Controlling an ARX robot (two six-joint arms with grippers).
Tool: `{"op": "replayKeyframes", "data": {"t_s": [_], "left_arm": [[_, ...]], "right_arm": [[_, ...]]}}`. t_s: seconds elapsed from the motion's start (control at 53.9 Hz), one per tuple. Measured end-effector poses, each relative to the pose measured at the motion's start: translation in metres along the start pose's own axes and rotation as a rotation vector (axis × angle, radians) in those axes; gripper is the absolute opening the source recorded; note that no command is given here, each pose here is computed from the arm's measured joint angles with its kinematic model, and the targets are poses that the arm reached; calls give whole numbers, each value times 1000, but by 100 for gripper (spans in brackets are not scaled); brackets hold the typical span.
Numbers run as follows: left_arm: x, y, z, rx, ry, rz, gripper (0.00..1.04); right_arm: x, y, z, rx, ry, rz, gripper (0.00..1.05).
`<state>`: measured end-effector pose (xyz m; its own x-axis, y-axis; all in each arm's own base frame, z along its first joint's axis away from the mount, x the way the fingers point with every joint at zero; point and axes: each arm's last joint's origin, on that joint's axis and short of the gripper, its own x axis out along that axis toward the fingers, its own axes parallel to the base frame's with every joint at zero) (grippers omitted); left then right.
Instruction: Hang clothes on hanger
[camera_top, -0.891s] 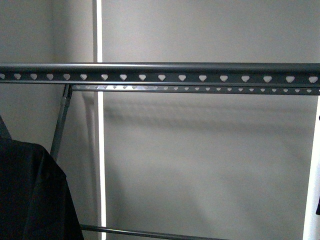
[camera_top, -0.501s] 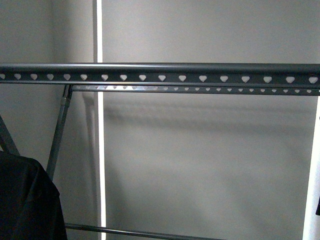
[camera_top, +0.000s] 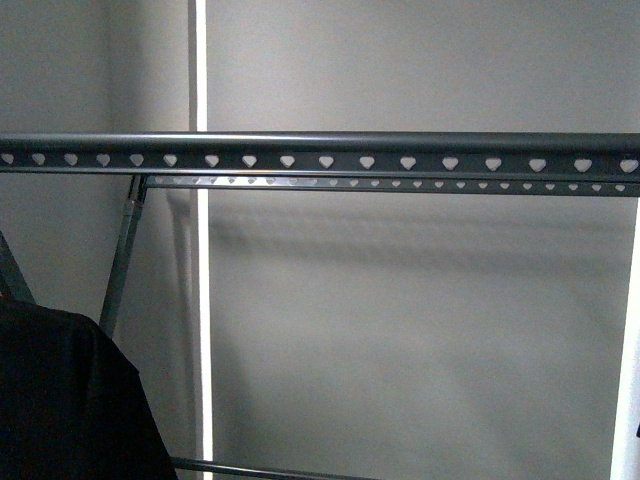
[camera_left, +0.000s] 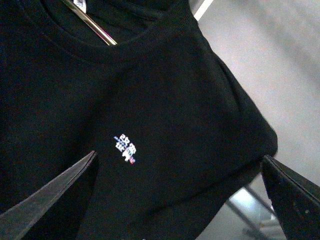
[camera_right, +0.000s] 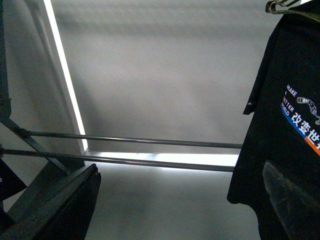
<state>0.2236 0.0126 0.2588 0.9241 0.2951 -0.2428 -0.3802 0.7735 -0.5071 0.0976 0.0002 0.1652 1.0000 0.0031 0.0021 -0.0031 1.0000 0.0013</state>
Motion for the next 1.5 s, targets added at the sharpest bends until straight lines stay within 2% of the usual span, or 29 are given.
{"op": "replayKeyframes", "data": {"t_s": [0.278, 0.594, 0.835, 0.928, 1.002, 1.095, 1.281, 1.411, 1.503], "left_arm": [[54, -32, 15, -123, -18, 74, 98], [105, -52, 18, -115, -43, 137, 98], [134, -70, 22, -104, -47, 140, 98], [142, -80, 22, -76, -36, 136, 80], [142, -82, 22, -69, -28, 131, 71], [142, -84, 20, -52, -10, 118, 53], [144, -67, 10, -46, 67, 114, 17], [146, -53, 8, -105, 113, 116, 5], [143, -45, 7, -101, 154, 105, 5]], "right_arm": [[0, 0, 0, 0, 0, 0, 97], [0, 0, 0, 0, 0, 0, 97], [0, 0, 0, 0, 0, 0, 97], [0, 0, 0, 0, 0, 0, 97], [0, 0, 0, 0, 0, 0, 97], [0, 0, 0, 0, 0, 0, 97], [0, 0, 0, 0, 0, 0, 97], [0, 0, 0, 0, 0, 0, 97], [0, 0, 0, 0, 0, 0, 97]]}}
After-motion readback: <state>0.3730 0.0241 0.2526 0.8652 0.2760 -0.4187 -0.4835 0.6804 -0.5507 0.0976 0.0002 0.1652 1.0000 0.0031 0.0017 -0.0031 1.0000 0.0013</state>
